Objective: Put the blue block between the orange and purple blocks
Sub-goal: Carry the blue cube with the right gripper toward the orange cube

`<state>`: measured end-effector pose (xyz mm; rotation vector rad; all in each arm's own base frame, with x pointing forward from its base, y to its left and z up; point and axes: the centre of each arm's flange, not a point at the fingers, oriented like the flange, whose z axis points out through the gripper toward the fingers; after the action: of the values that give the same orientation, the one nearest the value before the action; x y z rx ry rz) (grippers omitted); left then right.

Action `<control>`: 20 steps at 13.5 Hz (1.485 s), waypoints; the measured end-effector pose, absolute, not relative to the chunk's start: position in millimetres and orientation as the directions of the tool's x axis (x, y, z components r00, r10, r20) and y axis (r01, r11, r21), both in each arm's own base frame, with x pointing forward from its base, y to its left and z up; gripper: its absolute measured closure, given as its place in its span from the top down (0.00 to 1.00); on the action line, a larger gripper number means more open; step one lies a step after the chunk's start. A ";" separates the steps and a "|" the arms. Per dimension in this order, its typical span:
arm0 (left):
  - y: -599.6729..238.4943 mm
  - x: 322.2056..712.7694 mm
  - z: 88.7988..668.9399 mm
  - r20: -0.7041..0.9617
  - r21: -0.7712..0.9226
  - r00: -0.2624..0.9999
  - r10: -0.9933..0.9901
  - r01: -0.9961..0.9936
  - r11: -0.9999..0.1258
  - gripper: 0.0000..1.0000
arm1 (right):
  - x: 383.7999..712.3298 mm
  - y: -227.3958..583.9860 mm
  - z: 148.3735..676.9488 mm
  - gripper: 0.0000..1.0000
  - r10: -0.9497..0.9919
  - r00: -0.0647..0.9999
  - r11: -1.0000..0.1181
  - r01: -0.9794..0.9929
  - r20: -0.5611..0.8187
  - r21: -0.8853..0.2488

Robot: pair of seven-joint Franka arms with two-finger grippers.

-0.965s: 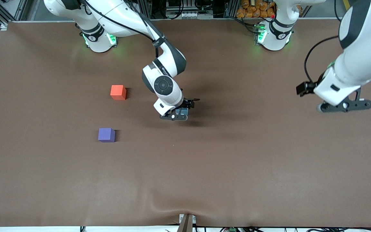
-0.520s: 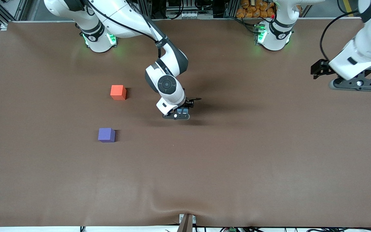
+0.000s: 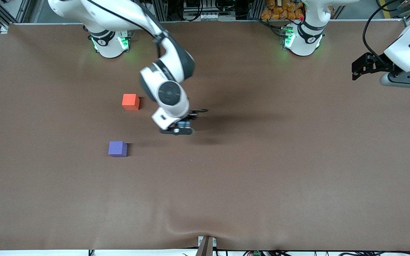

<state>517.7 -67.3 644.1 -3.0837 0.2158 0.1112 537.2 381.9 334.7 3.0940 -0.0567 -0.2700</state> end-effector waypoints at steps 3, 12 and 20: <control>-61.7 515.3 657.4 -0.078 -0.045 0.993 -0.083 -0.087 -0.995 1.00 | 569.0 259.9 368.3 0.49 0.006 0.978 -1.000 0.008 -0.207 0.010; -65.5 535.5 624.2 -0.141 -0.018 0.988 -0.056 -0.059 -0.998 1.00 | 539.4 136.8 275.5 0.49 -0.039 0.974 -0.999 -0.041 -0.225 -0.006; -76.7 529.2 650.8 -0.081 -0.031 0.990 -0.115 -0.118 -0.993 1.00 | 515.5 122.7 229.9 0.49 -0.062 0.986 -0.996 -0.071 -0.158 -0.051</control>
<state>529.2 -76.7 650.8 -3.0985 0.1815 0.1222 515.5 122.7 229.9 3.1861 -0.1065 -0.2499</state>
